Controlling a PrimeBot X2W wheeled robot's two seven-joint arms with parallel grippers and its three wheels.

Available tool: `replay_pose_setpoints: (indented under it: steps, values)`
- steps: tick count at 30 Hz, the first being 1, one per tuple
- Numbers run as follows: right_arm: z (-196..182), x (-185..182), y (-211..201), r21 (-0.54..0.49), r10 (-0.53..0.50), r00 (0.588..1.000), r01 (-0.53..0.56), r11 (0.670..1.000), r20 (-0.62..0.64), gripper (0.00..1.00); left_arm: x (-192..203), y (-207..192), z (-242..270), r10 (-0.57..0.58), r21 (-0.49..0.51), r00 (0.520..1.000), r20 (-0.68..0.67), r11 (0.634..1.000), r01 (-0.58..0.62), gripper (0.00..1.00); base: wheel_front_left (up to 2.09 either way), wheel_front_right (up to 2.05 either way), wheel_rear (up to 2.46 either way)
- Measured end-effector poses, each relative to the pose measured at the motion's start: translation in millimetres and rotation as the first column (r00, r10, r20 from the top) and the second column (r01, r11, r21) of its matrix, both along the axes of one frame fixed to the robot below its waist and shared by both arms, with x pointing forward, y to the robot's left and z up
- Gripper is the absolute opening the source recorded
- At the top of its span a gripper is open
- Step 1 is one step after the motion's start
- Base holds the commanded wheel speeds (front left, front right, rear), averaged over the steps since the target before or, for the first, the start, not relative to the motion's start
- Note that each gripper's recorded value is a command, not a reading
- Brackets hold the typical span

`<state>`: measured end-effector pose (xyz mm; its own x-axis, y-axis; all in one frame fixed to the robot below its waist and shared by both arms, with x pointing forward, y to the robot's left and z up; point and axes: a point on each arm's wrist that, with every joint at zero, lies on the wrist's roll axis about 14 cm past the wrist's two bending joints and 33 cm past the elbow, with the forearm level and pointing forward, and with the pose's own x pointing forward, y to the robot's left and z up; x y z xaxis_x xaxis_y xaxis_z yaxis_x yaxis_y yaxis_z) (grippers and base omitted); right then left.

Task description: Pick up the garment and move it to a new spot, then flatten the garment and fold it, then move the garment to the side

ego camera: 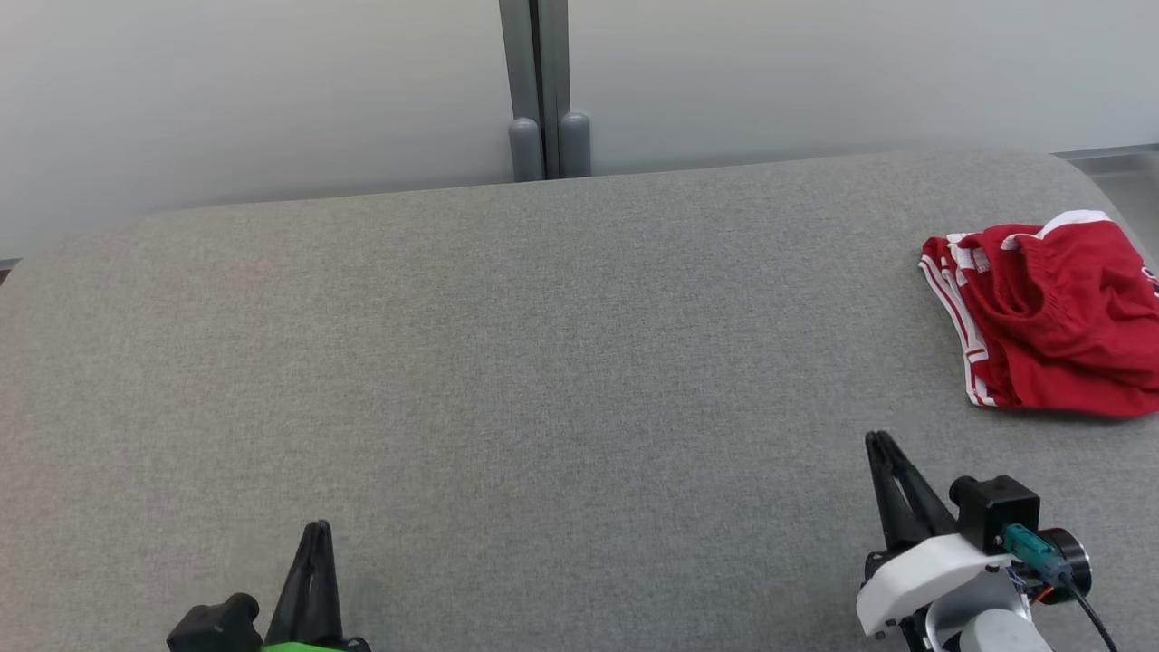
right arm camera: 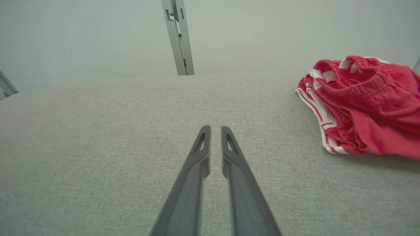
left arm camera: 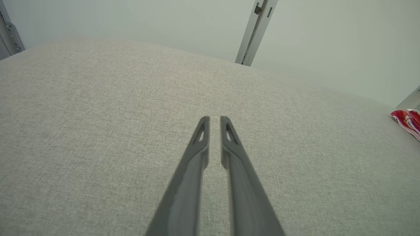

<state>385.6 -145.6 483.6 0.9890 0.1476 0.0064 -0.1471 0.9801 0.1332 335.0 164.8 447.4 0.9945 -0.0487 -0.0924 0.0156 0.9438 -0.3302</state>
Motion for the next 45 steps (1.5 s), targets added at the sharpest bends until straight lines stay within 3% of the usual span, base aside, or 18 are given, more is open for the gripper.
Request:
replay_pose_setpoints:
  steps: [9,19,45]
  values:
    - [-12,-4,-9,0.127,-0.042,0.996,0.051,0.991,-0.073,0.0,-1,6,-9,0.037,-0.109,0.998,-0.053,0.993,-0.043,0.0,0.0,0.0,0.0]
    - [-10,-3,-18,0.293,-0.078,0.991,0.107,0.95,-0.108,0.0,4,14,-7,0.081,-0.249,0.994,-0.077,0.964,-0.098,0.0,0.0,0.0,0.0]
    - [-7,-1,-34,0.616,-0.102,0.978,0.194,0.764,-0.181,0.0,21,25,7,0.126,-0.542,0.987,-0.098,0.825,-0.159,0.0,0.0,0.0,0.0]
